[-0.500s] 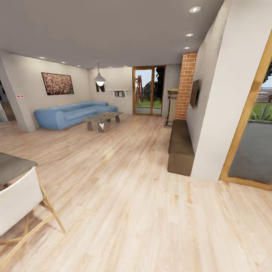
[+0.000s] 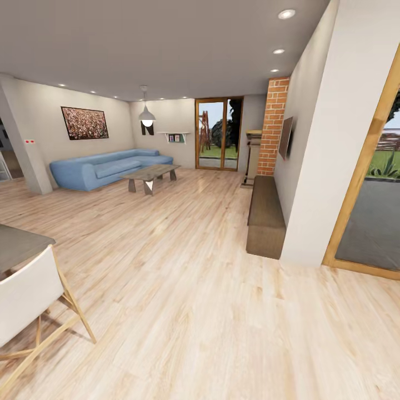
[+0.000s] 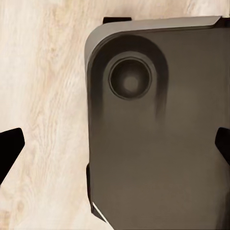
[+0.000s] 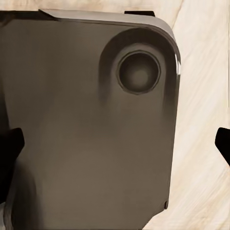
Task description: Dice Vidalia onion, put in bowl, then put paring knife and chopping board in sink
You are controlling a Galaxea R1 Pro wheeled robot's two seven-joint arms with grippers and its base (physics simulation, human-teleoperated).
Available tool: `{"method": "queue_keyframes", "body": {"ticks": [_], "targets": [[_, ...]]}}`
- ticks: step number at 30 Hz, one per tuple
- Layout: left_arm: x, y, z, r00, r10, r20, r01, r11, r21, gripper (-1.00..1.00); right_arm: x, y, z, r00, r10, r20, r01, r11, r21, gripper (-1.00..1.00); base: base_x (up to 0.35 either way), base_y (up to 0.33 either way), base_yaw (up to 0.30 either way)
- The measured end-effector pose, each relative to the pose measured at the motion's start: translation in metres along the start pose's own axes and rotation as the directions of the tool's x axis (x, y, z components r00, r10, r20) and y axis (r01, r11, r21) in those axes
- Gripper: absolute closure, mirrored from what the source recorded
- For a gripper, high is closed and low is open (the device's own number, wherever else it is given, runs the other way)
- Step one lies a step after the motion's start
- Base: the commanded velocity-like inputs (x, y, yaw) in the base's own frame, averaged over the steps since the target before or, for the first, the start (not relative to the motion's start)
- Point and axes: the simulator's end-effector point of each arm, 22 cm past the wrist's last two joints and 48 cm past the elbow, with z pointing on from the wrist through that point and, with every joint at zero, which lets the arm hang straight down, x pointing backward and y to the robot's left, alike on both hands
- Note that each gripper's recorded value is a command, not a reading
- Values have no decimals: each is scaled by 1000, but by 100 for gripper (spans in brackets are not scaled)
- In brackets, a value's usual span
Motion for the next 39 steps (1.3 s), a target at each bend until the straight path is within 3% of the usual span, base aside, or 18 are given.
{"method": "queue_keyframes", "body": {"ticks": [7,19,20,21,22,23,24,29,39], "targets": [[-19,13,0,999,-4,40,4,1000,-16,-100,-19,-6,0,999,-4,41,4,1000,6,-100,0,0,0],[-51,17,-3,994,-3,106,5,1000,-22,-100,-66,-3,-5,985,2,173,-2,1000,0,-100,0,0,0],[-83,16,-7,985,-3,174,7,1000,-20,-100,-130,-2,-23,905,1,425,0,1000,-2,-100,0,0,0],[-151,16,-24,949,0,315,6,1000,-19,-100,-200,0,-50,822,1,569,2,1000,-4,-100,0,0,0],[-238,15,-62,866,4,499,6,1000,-18,-100,-282,1,-98,690,0,724,5,1000,-5,-100,0,0,0],[-258,15,-75,811,2,585,9,1000,-16,-100,-294,2,-108,662,0,750,7,1000,-7,-100,0,0,0],[-238,17,-65,818,0,575,12,1000,-17,-100,-291,2,-106,666,1,746,6,1000,-7,-100,0,0,0],[-238,17,-66,799,1,602,13,1000,-19,-100,-291,2,-106,665,1,747,6,1000,-6,-100,0,0,-89],[-240,20,-68,792,3,610,13,1000,-23,-100,-293,1,-108,660,0,751,7,1000,-5,-100,0,0,-216]]}}
